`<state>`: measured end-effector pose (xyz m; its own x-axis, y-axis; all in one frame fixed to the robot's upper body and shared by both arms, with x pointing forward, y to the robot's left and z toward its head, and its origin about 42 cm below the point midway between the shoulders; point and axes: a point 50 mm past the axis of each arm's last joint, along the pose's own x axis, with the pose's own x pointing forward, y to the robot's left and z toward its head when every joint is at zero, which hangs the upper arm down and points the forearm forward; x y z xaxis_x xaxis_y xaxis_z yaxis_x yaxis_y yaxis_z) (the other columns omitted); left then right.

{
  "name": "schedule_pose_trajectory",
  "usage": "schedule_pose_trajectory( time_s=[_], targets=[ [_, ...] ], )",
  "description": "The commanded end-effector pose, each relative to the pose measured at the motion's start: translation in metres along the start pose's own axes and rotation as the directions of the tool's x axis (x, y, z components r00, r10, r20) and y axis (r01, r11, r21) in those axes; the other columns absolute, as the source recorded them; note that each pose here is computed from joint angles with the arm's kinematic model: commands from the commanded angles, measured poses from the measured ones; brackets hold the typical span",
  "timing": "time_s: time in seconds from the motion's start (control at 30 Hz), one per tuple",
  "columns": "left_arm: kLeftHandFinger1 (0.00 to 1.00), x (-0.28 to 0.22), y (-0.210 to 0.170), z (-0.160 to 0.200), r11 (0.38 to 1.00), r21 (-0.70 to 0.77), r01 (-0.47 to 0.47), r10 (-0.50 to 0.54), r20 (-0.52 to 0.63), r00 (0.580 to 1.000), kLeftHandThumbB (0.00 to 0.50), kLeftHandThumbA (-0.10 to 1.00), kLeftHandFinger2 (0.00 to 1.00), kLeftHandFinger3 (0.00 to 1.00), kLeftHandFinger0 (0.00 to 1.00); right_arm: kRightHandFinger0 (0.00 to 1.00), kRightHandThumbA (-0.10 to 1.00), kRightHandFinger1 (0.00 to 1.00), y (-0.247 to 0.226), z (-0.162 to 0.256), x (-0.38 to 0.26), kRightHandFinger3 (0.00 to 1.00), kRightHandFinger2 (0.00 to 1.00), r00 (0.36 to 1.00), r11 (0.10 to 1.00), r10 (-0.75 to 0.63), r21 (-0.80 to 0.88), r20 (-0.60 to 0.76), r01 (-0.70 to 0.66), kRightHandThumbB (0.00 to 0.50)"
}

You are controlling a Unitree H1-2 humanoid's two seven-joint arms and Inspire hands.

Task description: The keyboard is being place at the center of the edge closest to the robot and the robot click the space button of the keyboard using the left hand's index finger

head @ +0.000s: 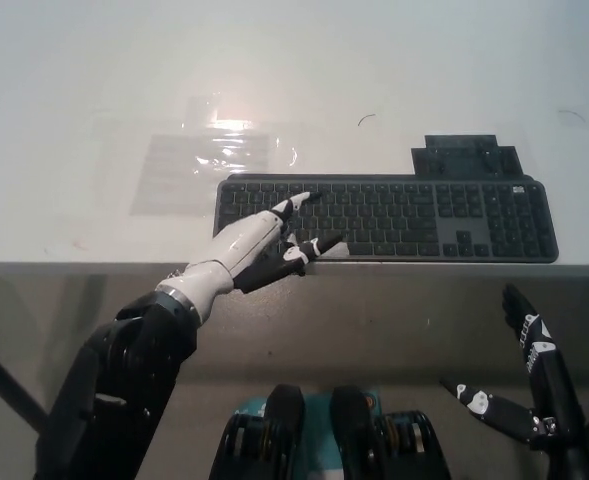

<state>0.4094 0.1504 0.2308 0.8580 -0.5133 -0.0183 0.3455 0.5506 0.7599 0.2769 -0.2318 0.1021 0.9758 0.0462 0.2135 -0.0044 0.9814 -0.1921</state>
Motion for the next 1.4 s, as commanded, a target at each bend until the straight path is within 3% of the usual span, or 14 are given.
schedule_pose_trajectory(
  time_s=[0.0,0.07,0.17,0.2,0.23,0.27,0.33,0.37,0.43,0.53,0.93,1.0,1.2,1.37],
  targets=[
    [0.78,0.008,0.008,0.0,1.0,0.007,0.023,-0.023,-0.013,1.0,0.257,1.0,0.93,1.0,0.75,1.0,1.0,1.0,-0.004,0.01,0.007,1.0,1.0,0.999,1.0,-0.008,-0.024,0.054,0.009,0.0],
    [1.0,0.011,0.004,-0.003,0.999,0.021,0.027,-0.027,-0.009,1.0,0.26,1.0,1.0,1.0,1.0,1.0,1.0,1.0,-0.005,0.01,0.008,1.0,1.0,0.999,1.0,-0.009,-0.019,0.05,0.01,0.0],
    [0.96,0.016,-0.002,-0.007,0.999,0.025,0.03,-0.029,-0.016,0.999,0.256,1.0,1.0,1.0,1.0,1.0,1.0,1.0,-0.005,0.011,0.009,1.0,1.0,0.998,1.0,-0.007,-0.021,0.055,0.008,0.0],
    [0.75,0.017,-0.004,-0.005,0.999,0.027,0.036,-0.036,-0.021,0.999,0.262,1.0,0.84,1.0,0.87,1.0,1.0,1.0,-0.005,0.011,0.009,1.0,1.0,0.999,1.0,-0.009,-0.023,0.051,0.01,0.0],
    [0.87,0.019,-0.007,-0.007,0.999,0.032,0.044,-0.044,-0.016,0.999,0.25,1.0,0.93,1.0,0.97,1.0,1.0,1.0,-0.005,0.012,0.009,1.0,1.0,0.999,1.0,-0.008,-0.022,0.05,0.009,0.0],
    [0.74,0.021,-0.01,-0.007,0.998,0.034,0.048,-0.047,-0.026,0.999,0.264,1.0,0.83,1.0,0.9,1.0,1.0,1.0,-0.005,0.012,0.008,1.0,1.0,0.999,1.0,-0.01,-0.025,0.051,0.011,0.0],
    [1.0,0.025,-0.014,-0.006,0.996,0.044,0.073,-0.071,-0.03,0.997,0.255,1.0,1.0,1.0,1.0,1.0,1.0,1.0,-0.006,0.012,0.009,1.0,1.0,0.998,1.0,-0.008,-0.03,0.056,0.01,0.0],
    [1.0,0.026,-0.014,-0.006,0.996,0.047,0.073,-0.071,-0.025,0.997,0.257,1.0,1.0,1.0,1.0,1.0,1.0,1.0,-0.006,0.013,0.01,1.0,1.0,0.998,0.999,-0.008,-0.031,0.058,0.01,0.0],
    [0.76,0.03,-0.018,-0.008,0.995,0.049,0.082,-0.081,-0.034,0.996,0.277,1.0,0.83,1.0,0.96,1.0,1.0,1.0,-0.005,0.012,0.011,1.0,1.0,0.998,1.0,-0.006,-0.02,0.058,0.008,0.001],
    [1.0,0.033,-0.019,-0.01,0.994,0.041,0.097,-0.095,-0.049,0.994,0.264,1.0,1.0,1.0,1.0,1.0,1.0,1.0,-0.004,0.012,0.012,1.0,1.0,0.998,1.0,-0.005,-0.022,0.061,0.006,0.0],
    [1.0,0.032,-0.021,-0.014,0.993,0.03,0.11,-0.108,-0.07,0.992,0.26,1.0,1.0,1.0,1.0,1.0,0.94,1.0,-0.003,0.012,0.014,1.0,1.0,0.998,1.0,-0.004,-0.017,0.068,0.005,0.0],
    [0.86,0.034,-0.022,-0.016,0.994,0.013,0.107,-0.106,-0.087,0.991,0.282,1.0,0.92,1.0,0.95,1.0,0.96,1.0,-0.003,0.012,0.014,1.0,1.0,0.997,1.0,-0.006,-0.023,0.074,0.007,0.004],
    [1.0,0.035,-0.022,-0.019,0.994,0.009,0.108,-0.107,-0.092,0.99,0.298,1.0,1.0,1.0,1.0,1.0,0.94,1.0,-0.004,0.012,0.017,1.0,1.0,0.997,0.999,0.002,-0.032,0.073,0.0,0.0],
    [1.0,0.036,-0.031,-0.029,0.991,-0.04,0.131,-0.135,-0.119,0.984,0.232,1.0,1.0,1.0,1.0,1.0,0.9,1.0,-0.001,0.012,0.017,1.0,1.0,0.998,1.0,0.001,-0.01,0.063,0.0,0.007]
  ],
)
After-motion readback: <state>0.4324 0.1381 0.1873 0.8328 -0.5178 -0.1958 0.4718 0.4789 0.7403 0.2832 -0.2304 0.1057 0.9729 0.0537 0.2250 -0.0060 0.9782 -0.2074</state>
